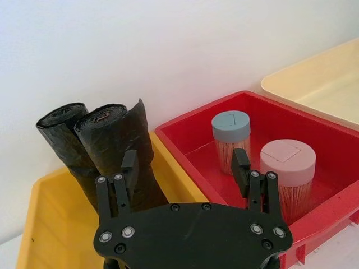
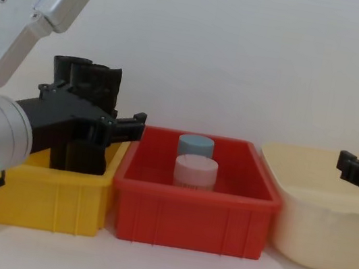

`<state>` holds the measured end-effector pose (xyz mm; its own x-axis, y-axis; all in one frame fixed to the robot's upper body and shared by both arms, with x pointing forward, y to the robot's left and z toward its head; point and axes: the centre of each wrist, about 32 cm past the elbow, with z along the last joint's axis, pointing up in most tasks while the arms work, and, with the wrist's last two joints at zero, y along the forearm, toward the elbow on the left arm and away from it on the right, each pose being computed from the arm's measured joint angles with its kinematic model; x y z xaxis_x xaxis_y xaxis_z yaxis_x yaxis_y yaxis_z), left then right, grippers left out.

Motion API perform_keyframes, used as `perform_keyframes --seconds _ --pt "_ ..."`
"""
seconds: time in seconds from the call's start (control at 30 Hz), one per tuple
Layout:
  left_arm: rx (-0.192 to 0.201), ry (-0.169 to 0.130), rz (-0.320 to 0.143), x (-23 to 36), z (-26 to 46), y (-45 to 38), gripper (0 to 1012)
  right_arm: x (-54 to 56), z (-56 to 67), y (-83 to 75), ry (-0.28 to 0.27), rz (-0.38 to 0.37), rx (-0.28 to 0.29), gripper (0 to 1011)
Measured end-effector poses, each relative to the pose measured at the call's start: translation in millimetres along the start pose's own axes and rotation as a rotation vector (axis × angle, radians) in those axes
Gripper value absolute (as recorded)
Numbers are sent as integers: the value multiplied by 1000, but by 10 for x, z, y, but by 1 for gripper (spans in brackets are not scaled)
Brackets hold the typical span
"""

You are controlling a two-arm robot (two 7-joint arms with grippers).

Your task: Pick up the garbage bag with the one hand and transfer it to the other hand.

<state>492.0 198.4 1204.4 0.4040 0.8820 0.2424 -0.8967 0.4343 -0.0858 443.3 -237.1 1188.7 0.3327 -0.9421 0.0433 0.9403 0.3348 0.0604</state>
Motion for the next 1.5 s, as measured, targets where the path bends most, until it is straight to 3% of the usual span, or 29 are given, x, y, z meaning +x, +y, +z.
perform_keyframes --seconds 1.17,1.5 --pt "0 0 0 0 0 0 1000 4 -1 -3 0 0 -1 1000" --pt "0 0 0 0 0 0 1000 64 70 -35 -1 62 9 1000"
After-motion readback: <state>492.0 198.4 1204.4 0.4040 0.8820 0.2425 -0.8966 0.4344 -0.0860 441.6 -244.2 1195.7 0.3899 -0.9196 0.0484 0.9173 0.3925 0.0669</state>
